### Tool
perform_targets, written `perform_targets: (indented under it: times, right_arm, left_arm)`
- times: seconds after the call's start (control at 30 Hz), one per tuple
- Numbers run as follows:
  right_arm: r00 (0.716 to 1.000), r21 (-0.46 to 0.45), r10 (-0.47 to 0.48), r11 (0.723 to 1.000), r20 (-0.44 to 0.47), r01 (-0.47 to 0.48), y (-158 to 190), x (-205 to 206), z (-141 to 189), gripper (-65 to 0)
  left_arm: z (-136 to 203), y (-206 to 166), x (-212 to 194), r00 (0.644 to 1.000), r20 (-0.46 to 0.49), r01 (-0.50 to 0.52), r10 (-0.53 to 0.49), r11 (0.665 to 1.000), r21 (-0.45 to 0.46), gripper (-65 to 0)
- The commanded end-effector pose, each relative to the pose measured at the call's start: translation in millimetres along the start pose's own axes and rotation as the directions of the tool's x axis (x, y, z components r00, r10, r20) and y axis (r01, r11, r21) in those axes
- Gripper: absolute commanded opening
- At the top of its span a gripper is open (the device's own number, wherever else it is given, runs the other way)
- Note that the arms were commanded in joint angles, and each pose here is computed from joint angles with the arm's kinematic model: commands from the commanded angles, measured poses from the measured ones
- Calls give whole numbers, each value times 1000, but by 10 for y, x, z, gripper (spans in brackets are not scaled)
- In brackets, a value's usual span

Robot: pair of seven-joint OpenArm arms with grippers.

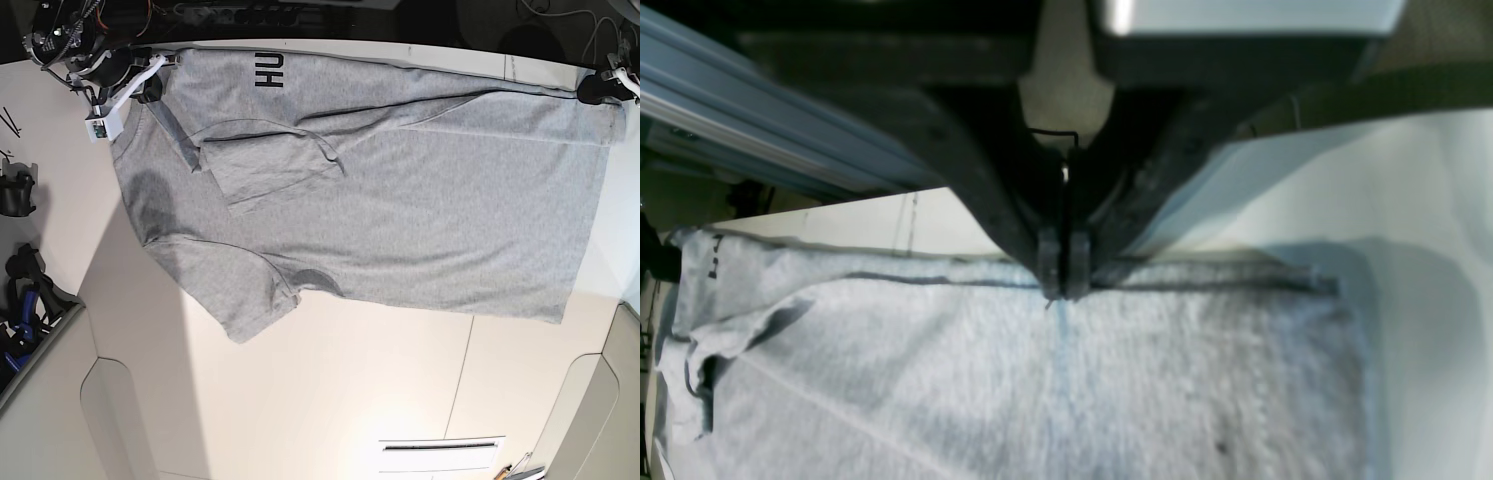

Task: Fold the T-shirt properly
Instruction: 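Hold the shirt edge with both grippers and smooth it along the table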

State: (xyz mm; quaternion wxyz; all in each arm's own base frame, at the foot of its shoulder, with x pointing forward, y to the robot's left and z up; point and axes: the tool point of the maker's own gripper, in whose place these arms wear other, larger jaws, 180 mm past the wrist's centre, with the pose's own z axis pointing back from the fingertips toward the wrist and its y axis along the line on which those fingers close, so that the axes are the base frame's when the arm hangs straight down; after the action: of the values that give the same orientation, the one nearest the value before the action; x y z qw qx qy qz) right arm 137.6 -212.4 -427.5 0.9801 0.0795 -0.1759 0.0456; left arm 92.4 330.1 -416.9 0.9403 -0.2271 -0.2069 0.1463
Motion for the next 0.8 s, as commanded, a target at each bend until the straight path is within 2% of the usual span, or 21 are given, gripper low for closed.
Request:
perform_targets:
  times: [0.0,0.37,0.5,0.63,0.77]
  right_arm:
    - [999,-28,12,1000,-51,-14,-66,-104,23,-650]
    - [999,-28,12,1000,-47,-13,-66,-97,23,-650]
    - [999,-28,12,1000,-47,-13,-66,-97,23,-650]
    - [999,-28,12,1000,-48,-14,-66,-98,23,-650]
    - [999,-28,12,1000,-46,-13,-66,-94,22,-650]
  left_arm:
    - [50,8,-4,1000,-17,14,-14,1000,3,-650]
    - [52,-30,-26,1000,-30,1,-1,1000,-17,-650]
    - [76,-119,41,1000,-9,-15,15,998,-58,-650]
    - [275,-234,397,995,90,55,-50,997,-60,-650]
    - [559,-371,812,964,219,158,-149,987,-21,-650]
